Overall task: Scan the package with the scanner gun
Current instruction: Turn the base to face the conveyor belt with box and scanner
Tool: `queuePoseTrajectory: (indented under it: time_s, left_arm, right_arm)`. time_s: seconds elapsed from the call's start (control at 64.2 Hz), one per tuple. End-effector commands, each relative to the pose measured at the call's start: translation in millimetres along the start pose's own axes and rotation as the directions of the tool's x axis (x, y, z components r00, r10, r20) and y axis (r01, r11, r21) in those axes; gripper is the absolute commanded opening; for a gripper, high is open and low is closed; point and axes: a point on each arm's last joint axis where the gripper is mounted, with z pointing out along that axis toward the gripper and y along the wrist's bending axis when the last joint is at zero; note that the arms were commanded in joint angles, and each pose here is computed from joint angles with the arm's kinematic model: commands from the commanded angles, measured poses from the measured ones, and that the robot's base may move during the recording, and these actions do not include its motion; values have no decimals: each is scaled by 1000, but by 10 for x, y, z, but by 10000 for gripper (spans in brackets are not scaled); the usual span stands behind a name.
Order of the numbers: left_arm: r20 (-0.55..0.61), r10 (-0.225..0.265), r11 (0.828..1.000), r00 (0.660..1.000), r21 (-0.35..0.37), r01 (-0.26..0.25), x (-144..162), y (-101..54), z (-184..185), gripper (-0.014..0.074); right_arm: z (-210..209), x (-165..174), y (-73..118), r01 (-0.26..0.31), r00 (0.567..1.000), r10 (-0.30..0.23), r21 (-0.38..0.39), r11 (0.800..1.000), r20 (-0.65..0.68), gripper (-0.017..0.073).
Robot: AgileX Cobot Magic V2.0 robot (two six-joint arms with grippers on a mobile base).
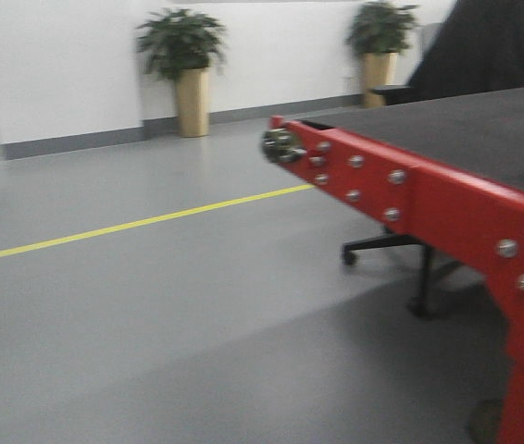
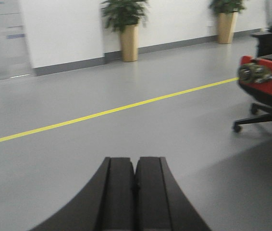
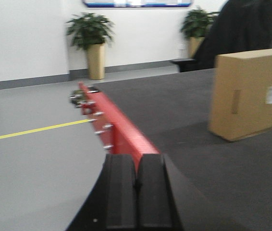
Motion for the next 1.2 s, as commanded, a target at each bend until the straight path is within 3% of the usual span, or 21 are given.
queuePoseTrajectory:
  time_s: [0.0,1.184]
  left_arm:
    - [26,-10,1000,1000,5,9,-31,-1,-5,-111]
    - [29,-9,1000,1000,11,9,-33,-5,-5,-111]
  right_arm:
    - [-3,-20,-4,7,1000,-7,6,1000,22,-168]
    - [-3,-20,-4,7,1000,-7,6,1000,22,-168]
